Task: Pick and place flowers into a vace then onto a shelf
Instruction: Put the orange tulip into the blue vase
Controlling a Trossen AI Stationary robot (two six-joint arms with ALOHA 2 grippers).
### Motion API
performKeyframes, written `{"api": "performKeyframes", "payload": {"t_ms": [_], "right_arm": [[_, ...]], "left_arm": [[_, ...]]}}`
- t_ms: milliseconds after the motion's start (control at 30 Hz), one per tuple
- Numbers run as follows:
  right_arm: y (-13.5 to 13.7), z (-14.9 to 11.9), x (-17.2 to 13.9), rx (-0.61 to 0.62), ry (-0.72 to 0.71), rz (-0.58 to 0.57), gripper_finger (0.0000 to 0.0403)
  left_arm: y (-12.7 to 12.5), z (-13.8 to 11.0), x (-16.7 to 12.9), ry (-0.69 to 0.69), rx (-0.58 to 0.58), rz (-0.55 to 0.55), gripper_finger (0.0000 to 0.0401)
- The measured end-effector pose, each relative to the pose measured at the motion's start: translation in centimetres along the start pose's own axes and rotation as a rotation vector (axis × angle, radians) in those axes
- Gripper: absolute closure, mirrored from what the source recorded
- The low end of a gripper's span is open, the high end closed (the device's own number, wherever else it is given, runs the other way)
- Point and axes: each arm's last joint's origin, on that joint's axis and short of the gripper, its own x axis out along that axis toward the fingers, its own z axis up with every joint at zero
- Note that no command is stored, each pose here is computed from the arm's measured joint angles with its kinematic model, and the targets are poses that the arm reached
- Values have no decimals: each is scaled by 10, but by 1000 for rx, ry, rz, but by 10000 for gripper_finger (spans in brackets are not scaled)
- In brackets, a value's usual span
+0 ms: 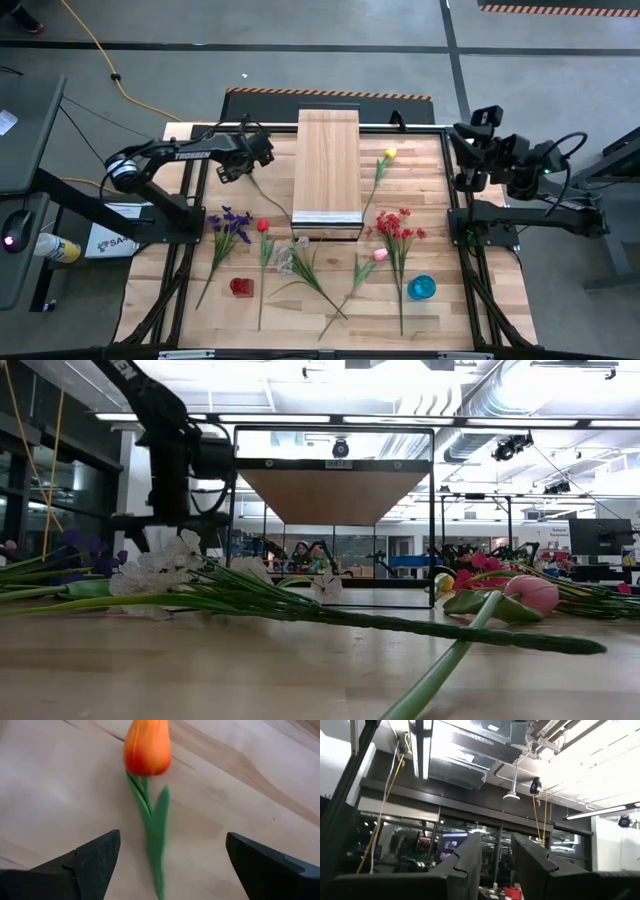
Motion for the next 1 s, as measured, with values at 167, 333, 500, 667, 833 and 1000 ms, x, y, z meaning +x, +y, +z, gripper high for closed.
{"api": "performKeyframes", "payload": {"t_ms": [167, 333, 500, 667, 833, 1000], "right_arm": [[0, -2, 0, -61, 19, 4, 304], [0, -2, 0, -106, 21, 5, 304], [0, -2, 0, -110, 22, 5, 304], [0, -2, 0, -111, 24, 6, 304], [1, -4, 0, -110, 35, 9, 304], [1, -5, 0, -110, 48, 12, 304]], "left_arm": [[3, 13, 8, 28, -2, 26, 4], [6, 21, 10, 26, -11, 36, 4], [4, 21, 14, 40, 1, 30, 4], [2, 17, 29, 76, 9, 65, 4], [1, 14, 41, 96, 24, 120, 4], [1, 13, 44, 102, 26, 133, 5]]}}
